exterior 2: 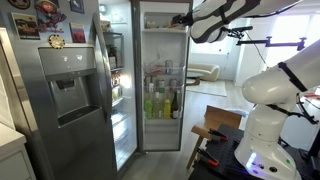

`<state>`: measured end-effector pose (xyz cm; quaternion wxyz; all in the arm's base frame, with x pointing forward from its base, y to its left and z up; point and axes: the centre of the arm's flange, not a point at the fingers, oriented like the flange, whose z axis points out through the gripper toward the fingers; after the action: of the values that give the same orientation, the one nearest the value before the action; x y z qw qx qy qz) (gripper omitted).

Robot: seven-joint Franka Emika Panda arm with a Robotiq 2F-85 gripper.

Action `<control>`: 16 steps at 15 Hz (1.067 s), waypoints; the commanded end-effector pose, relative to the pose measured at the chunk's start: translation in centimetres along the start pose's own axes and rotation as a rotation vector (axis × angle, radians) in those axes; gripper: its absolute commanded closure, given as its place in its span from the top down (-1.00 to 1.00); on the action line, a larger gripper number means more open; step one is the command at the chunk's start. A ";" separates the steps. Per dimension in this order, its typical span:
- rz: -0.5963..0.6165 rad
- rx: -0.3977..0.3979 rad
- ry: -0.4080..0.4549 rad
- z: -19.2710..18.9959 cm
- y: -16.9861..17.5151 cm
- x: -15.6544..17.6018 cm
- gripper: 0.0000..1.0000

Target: Open the top compartment of the refrigerator door

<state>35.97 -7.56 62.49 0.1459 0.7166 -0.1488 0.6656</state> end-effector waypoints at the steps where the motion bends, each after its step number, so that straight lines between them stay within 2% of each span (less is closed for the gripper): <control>1: 0.006 -0.116 0.111 5.0 -0.7 -4.9 1.00; 2: 0.006 -0.149 0.067 5.4 -1.0 -4.3 1.00; 3: -0.002 -0.092 0.037 0.8 -0.9 0.9 1.00; 5: -0.009 -0.135 0.019 1.9 -1.1 -0.3 1.00; 11: -0.002 -0.154 0.024 2.6 -1.2 -0.6 1.00; 16: 0.002 -0.234 0.003 8.4 -2.4 -1.0 1.00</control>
<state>39.94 -7.91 60.67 0.2169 0.7023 -0.2019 0.6472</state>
